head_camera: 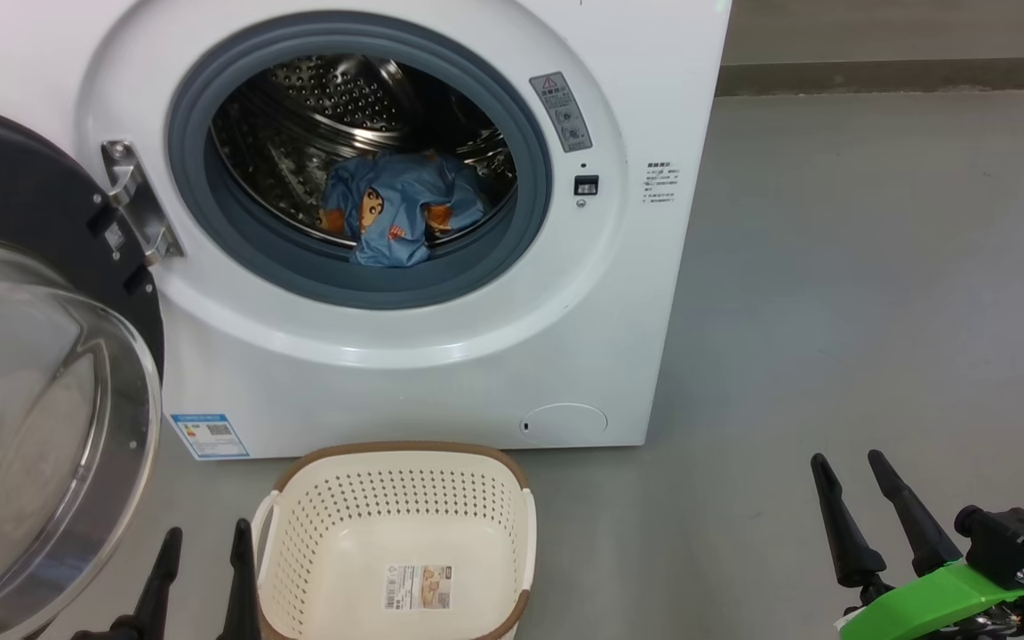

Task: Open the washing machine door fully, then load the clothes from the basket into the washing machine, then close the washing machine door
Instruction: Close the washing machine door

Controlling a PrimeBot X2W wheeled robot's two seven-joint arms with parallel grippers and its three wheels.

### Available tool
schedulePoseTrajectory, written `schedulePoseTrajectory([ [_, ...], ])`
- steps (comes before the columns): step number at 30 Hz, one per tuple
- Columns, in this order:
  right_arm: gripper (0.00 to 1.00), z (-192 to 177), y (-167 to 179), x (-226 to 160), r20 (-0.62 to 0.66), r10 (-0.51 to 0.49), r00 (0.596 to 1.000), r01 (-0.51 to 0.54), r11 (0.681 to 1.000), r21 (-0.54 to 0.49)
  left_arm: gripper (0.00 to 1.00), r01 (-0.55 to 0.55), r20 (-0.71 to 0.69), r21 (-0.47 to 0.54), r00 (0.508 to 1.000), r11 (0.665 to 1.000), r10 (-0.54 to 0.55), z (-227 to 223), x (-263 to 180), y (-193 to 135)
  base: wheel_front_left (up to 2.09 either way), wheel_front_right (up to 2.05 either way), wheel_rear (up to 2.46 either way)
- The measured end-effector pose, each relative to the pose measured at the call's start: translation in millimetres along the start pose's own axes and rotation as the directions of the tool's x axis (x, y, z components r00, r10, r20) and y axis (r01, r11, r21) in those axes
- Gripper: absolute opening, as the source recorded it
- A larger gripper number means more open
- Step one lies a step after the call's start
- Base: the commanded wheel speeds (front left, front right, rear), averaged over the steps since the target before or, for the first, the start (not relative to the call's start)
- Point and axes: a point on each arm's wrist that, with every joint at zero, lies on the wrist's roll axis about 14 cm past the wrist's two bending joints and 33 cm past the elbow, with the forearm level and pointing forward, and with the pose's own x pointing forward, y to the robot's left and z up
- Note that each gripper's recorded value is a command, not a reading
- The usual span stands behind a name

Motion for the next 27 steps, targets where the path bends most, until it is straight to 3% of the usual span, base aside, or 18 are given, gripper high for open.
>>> schedulePoseTrajectory([
  [27,1.00,0.1,7.7,3.9,-0.001,0.026,1.000,-0.026,1.000,-0.002,1.00,-0.016,-0.009,0.001,1.000,1.000,0.016,-2.9,-6.0,6.3,-0.02,0.02,0.00],
])
